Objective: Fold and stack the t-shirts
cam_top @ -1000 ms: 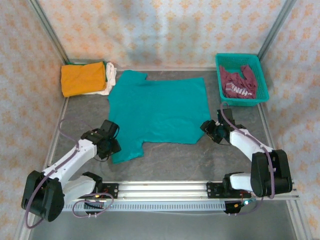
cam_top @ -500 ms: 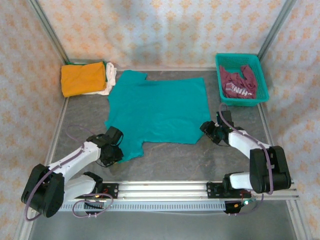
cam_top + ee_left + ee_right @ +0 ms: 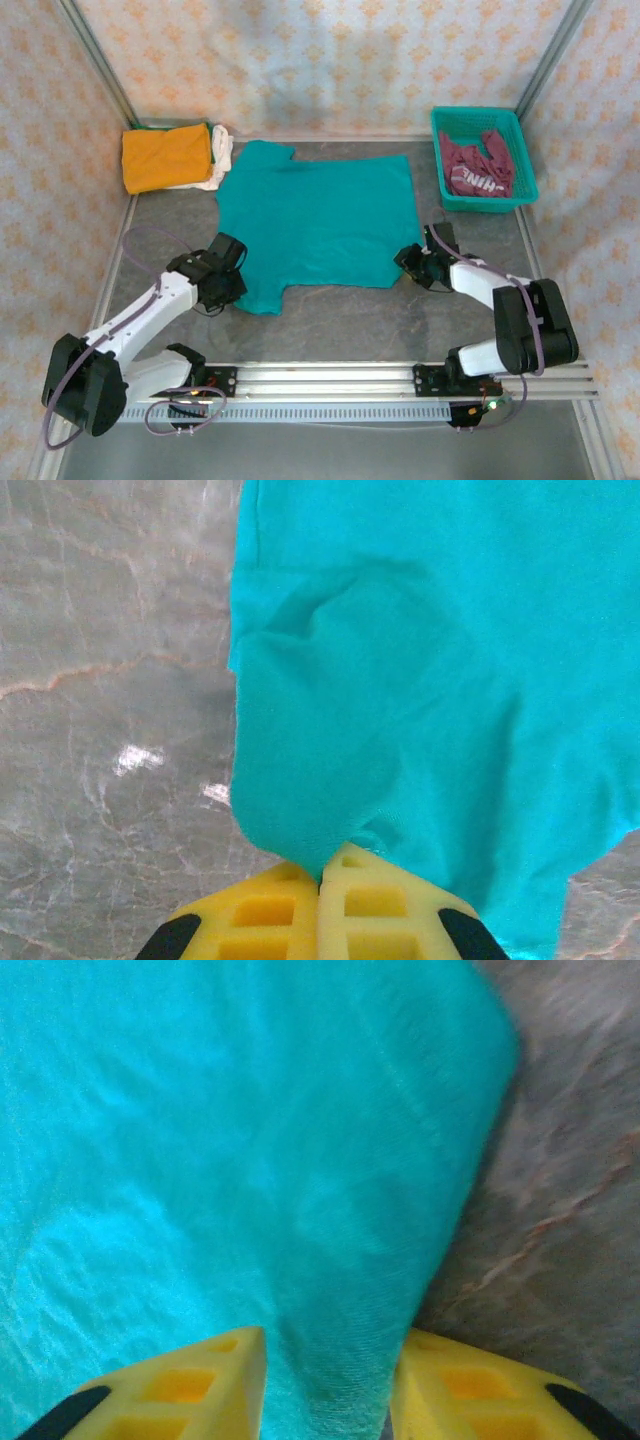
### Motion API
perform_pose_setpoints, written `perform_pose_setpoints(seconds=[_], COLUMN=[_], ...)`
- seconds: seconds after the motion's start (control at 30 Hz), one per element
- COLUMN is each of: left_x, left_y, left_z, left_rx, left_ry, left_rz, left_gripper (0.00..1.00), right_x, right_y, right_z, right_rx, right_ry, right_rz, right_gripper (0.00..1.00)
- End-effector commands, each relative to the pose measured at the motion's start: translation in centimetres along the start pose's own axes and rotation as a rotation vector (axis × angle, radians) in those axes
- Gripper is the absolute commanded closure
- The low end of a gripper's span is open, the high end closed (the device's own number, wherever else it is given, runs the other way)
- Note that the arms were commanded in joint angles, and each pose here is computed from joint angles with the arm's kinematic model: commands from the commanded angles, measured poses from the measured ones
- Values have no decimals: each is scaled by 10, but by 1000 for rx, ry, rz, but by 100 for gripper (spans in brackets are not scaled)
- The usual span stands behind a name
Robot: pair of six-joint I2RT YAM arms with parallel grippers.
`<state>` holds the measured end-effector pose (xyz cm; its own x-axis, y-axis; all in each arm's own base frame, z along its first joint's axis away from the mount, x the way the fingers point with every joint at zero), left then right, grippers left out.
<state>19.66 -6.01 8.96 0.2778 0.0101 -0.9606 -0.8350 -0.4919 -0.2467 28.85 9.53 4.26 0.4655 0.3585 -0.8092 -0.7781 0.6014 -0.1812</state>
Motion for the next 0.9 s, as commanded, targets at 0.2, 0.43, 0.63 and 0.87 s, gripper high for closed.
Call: perform_pose_setpoints(seconds=[0.2,0.43,0.63,0.87], left_x=[-14,-31,-42,-72], left_y=[-26,-30,-22,-46], left_z=[12,32,30,9], left_rx=[23,11,-13,14], left_ry=[-58,-72,36,126], left_rz=[-115,-197,-230,-331], left_gripper=[100,100,100,100], right_x=[6,-26,-42,-65], right_y=[1,10,27,7], right_z=[9,-3,-15,6], right_rx=[4,-14,10,-32], right_ry=[-34,40,44,55], right_rz=[15,-10,4,-52], right_gripper=[91,100,100,100])
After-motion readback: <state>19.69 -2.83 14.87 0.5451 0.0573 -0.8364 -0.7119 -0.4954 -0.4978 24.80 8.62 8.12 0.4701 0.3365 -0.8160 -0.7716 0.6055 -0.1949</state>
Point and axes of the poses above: each hand's point on the last joint's axis, 136 mm out from that joint toward the fingers, its own x axis out along the fingers, its own z axis along the line the jaws close on, y = z × x, the point moved 2 cm from there along -x, back along the fingers
